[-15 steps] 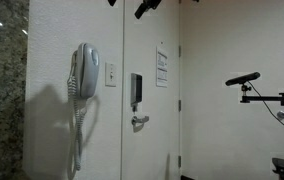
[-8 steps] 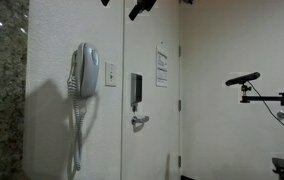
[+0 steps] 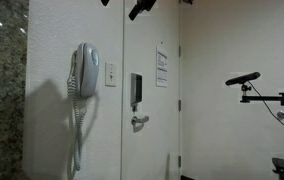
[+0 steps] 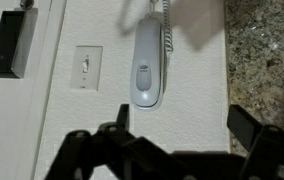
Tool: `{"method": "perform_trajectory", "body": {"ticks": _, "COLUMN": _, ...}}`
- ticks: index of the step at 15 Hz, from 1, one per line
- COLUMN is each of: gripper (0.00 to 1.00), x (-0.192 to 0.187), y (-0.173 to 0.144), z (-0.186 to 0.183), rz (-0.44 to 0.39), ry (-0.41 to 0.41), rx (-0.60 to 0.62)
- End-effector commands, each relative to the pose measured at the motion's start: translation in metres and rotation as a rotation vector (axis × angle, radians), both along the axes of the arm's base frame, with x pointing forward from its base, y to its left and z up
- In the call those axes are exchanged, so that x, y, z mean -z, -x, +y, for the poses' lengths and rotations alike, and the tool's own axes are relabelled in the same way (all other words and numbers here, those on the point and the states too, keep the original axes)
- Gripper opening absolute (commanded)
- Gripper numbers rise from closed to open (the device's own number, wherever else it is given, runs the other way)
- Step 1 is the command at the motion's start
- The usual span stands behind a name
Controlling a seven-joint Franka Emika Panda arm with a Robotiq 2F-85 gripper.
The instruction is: Unhang the phone receiver, put it on the counter, and then press the button of the thing on the wall
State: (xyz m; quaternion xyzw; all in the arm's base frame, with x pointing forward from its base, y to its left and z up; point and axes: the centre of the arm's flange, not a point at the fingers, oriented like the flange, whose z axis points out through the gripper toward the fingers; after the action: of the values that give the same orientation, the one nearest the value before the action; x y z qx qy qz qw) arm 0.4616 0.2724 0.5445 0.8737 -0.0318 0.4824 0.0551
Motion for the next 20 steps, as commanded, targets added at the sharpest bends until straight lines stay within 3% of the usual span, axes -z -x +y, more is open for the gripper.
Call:
{"method": "perform_trajectory", "body": {"ticks": 1, "gripper": 1.00, "x": 0.000, "y": 0.000, "z": 0.000, "rz": 0.000, "ry": 0.000, "rx": 0.000}}
{"method": "perform_trajectory", "body": {"ticks": 6, "gripper": 1.00, "x": 0.000, "y": 0.000, "z": 0.000, "rz": 0.000, "ry": 0.000, "rx": 0.000}}
{"method": "perform_trajectory", "body": {"ticks": 20, "gripper": 1.00, "x": 0.012, "y": -0.067, "z": -0.001, "rz": -0.139, "ry": 0.045, "rx": 0.015}}
